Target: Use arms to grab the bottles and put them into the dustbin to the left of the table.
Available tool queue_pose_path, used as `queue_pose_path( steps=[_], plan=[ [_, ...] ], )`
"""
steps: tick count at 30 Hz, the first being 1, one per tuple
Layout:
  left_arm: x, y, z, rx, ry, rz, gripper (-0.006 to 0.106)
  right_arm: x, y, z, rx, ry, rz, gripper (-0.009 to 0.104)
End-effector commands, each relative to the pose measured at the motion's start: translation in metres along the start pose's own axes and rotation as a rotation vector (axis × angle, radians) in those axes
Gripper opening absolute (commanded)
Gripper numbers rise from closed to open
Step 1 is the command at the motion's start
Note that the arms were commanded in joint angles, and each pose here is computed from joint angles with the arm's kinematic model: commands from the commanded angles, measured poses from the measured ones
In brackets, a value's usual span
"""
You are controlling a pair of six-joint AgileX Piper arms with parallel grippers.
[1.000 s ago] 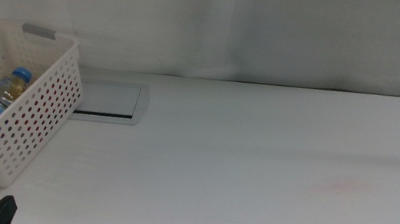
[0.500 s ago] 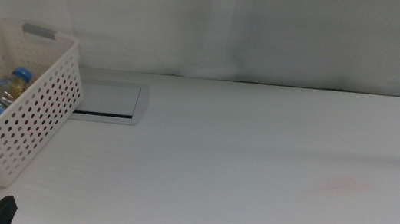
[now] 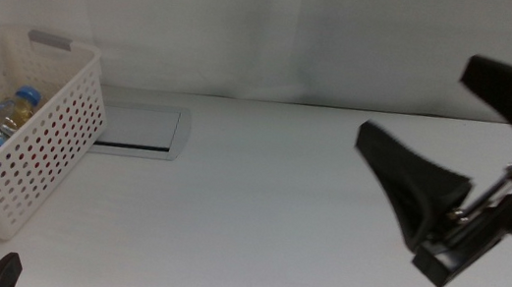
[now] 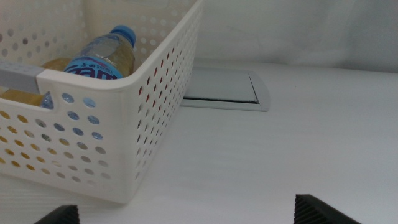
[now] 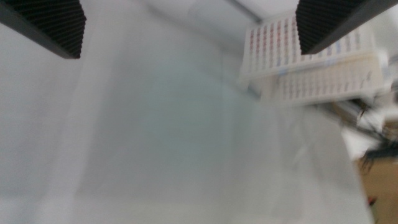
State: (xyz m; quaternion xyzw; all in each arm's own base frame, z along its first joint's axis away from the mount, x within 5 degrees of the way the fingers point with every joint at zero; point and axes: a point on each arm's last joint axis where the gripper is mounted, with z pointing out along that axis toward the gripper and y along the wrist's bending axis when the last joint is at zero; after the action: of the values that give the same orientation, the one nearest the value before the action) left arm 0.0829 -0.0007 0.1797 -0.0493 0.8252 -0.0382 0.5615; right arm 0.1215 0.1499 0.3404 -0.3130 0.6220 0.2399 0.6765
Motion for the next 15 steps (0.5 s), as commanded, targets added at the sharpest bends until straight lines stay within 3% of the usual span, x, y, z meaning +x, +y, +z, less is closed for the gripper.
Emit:
queue_pose_path(
  steps=[1,3,5,10,12,15],
  plan=[
    [0.003,-0.001,0.0,0.01,0.004,0.0,0.09,0.008,-0.005,0.01,-0.029,0.088,-0.042,0.091],
    [0.003,-0.001,0.0,0.01,0.004,0.0,0.09,0.015,-0.017,0.018,-0.003,0.178,-0.06,0.091],
    [0.003,-0.001,0.0,0.01,0.004,0.0,0.09,0.023,-0.042,0.02,0.086,0.273,-0.101,0.091],
    [0.003,-0.001,0.0,0.01,0.004,0.0,0.09,0.026,-0.075,-0.003,0.228,0.374,-0.197,0.091],
    [0.003,-0.001,0.0,0.01,0.004,0.0,0.09,0.025,-0.086,-0.023,0.318,0.381,-0.198,0.091],
    [0.003,-0.001,0.0,0.01,0.004,0.0,0.09,0.028,-0.097,-0.068,0.525,0.35,-0.187,0.079]
  ],
)
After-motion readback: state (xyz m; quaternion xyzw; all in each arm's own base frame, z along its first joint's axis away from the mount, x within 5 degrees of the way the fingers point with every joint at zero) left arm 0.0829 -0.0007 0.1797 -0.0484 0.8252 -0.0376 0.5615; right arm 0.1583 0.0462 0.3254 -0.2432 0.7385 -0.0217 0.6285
